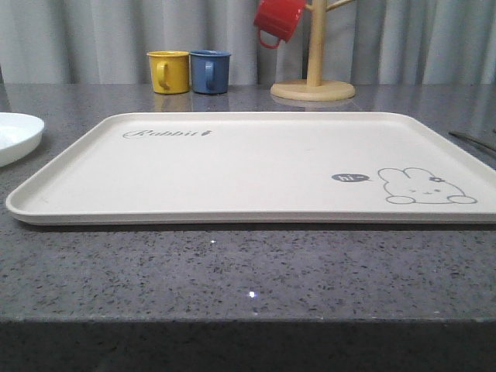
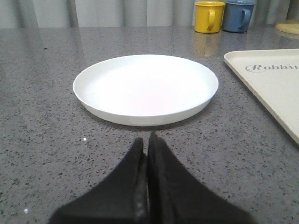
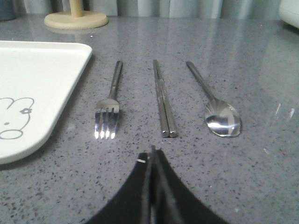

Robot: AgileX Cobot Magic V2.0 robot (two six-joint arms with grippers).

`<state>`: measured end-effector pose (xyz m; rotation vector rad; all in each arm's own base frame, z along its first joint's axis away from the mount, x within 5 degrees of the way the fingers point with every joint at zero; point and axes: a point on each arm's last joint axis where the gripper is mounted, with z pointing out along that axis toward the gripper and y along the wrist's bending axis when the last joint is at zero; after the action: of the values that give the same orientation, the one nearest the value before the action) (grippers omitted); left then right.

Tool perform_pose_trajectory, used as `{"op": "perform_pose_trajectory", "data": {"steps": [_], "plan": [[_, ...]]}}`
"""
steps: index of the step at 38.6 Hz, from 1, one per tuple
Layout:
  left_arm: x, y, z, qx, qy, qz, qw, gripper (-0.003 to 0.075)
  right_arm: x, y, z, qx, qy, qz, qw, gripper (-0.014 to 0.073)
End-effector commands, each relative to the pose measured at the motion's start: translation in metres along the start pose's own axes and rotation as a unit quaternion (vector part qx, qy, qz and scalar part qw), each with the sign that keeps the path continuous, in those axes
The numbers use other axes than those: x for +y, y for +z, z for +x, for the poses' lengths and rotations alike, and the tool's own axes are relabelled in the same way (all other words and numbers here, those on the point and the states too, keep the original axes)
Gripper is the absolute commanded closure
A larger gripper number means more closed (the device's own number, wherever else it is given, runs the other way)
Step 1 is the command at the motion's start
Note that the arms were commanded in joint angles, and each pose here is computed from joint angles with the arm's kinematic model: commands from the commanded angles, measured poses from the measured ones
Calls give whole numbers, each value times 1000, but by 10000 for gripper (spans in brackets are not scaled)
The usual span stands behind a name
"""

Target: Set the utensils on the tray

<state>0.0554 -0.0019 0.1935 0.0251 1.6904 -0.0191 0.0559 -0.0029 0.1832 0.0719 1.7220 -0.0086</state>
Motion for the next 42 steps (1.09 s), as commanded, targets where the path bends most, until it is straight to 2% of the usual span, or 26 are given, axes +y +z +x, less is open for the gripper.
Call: {"op": "perform_pose_trajectory", "data": {"steps": [1, 14, 20, 24, 27, 32, 35, 39, 42], "plan": [[0, -2, -7, -48, -7, -2, 999, 739, 0, -2, -11, -55, -10, 1, 998, 664], [1, -2, -10, -68, -7, -3, 998, 739, 0, -2, -12, -63, -3, -1, 998, 664], [2, -7, -30, -177, -7, -8, 984, 739, 1, -4, -22, -104, -2, -3, 995, 664], [3, -17, -51, -289, -7, -13, 957, 739, 2, -13, -46, -157, -2, -6, 988, 664], [3, -24, -67, -320, -7, -13, 947, 738, 3, -21, -66, -179, -2, -6, 984, 664], [2, -27, -100, -296, -4, -10, 955, 738, 4, -40, -116, -190, -3, -5, 982, 664], [2, -19, -126, -248, 2, -9, 969, 738, 5, -37, -144, -153, -2, -3, 988, 664], [1, 6, -149, -151, 29, -10, 988, 739, 6, -20, -169, -93, -2, 0, 996, 664], [2, 22, -161, -113, 29, -9, 993, 739, 6, -2, -175, -51, -2, 1, 999, 664]]}}
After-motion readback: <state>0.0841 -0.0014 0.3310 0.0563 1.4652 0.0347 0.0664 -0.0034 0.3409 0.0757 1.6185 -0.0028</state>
